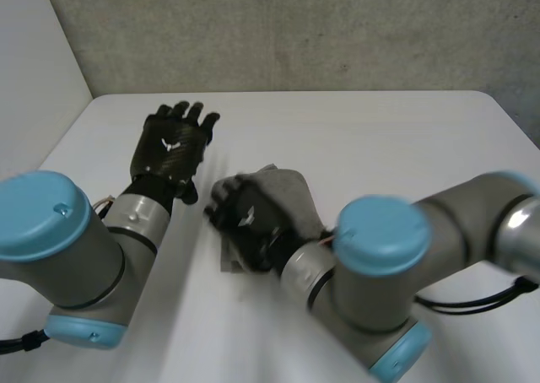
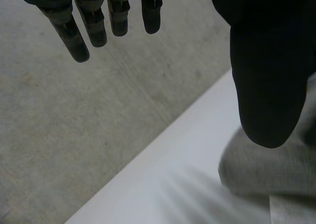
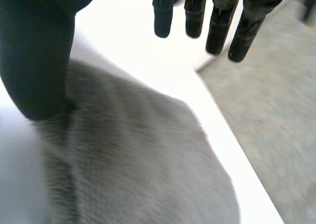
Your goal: Fold the towel.
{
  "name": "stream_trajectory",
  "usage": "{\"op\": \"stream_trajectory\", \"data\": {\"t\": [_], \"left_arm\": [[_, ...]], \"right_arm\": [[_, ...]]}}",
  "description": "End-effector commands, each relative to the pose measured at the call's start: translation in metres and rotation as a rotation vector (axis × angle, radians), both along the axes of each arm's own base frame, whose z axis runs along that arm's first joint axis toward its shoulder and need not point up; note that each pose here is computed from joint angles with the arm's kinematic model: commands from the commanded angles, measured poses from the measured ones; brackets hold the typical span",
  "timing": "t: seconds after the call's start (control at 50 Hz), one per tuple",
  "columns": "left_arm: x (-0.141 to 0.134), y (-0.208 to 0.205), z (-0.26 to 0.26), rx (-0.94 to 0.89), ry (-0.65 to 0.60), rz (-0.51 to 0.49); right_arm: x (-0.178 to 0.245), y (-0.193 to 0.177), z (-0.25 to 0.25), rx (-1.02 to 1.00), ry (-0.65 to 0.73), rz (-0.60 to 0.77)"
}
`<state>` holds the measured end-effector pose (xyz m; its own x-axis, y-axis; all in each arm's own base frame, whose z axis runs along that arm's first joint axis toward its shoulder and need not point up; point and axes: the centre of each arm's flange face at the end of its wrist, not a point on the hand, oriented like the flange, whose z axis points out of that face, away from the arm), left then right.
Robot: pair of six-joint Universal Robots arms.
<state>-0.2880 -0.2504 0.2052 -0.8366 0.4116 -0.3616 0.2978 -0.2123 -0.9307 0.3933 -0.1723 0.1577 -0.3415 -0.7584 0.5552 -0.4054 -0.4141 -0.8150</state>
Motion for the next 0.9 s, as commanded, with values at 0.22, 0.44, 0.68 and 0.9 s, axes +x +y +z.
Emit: {"op": "stream_trajectory", "data": {"t": [0.22, 0.44, 0.68, 0.9], "left_arm": [[-0.039, -0.003, 0.012, 0.295, 0.339, -0.081], [-0.041, -0.004, -0.064, 0.551, 0.292, -0.007], [-0.03, -0.001, -0.077, 0.578, 0.168, 0.021], [-0.014, -0.007, 0.056, 0.252, 0.295, -0.018]], "right_arm": [[-0.065, -0.101, 0.033, 0.516, -0.402, -0.339], [-0.053, -0.12, -0.025, 0.684, -0.252, -0.371], [-0.063, -0.13, 0.016, 0.51, -0.209, -0.414], [-0.102, -0.125, 0.132, 0.255, -0.407, -0.556]]}}
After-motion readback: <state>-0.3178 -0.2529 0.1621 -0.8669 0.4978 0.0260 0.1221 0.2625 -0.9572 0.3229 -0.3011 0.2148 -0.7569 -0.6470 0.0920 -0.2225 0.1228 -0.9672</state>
